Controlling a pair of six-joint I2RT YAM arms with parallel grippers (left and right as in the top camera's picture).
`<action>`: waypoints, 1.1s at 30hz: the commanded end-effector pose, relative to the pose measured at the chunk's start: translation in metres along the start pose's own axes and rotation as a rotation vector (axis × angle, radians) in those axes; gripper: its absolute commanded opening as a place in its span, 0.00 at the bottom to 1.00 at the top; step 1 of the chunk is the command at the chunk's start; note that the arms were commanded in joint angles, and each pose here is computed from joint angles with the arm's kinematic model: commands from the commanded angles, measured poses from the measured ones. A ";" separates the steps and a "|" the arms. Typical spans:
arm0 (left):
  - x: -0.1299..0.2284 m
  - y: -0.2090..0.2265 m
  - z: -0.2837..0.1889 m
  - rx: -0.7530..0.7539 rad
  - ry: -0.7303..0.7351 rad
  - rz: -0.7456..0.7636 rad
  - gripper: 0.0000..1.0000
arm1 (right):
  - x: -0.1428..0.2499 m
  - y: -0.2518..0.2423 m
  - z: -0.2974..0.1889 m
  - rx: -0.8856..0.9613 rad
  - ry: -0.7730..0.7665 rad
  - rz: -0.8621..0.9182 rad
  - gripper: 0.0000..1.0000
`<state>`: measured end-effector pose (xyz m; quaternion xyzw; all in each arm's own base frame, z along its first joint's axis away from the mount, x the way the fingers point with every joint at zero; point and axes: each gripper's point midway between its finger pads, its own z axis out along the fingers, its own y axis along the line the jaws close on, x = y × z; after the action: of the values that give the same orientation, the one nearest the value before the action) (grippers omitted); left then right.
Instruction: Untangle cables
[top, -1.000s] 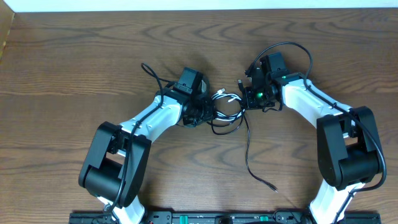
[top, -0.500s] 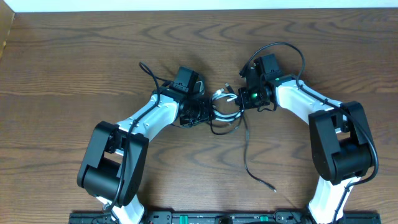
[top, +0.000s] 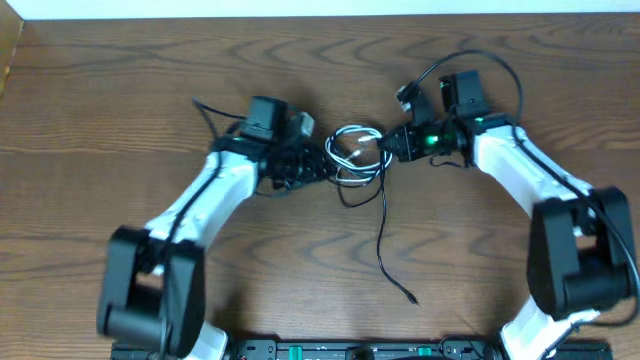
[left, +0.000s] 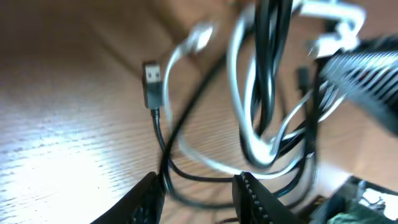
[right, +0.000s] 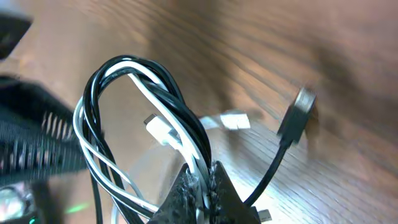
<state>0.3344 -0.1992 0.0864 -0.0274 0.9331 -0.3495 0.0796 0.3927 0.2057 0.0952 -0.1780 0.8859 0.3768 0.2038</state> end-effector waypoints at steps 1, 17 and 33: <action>-0.015 -0.028 -0.036 0.113 -0.083 0.033 0.39 | -0.014 0.041 -0.021 -0.143 -0.055 -0.160 0.01; -0.024 -0.076 -0.069 0.331 -0.115 -0.016 0.32 | -0.049 0.026 -0.029 0.014 -0.179 -0.257 0.01; 0.000 -0.019 -0.045 -0.007 -0.097 -0.262 0.33 | -0.052 0.002 -0.031 0.142 -0.194 -0.099 0.01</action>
<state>0.3214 -0.1823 0.1257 -0.1412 0.9220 -0.3546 0.0654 0.4281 0.1922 0.1307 -0.1934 0.8762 0.3083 0.3160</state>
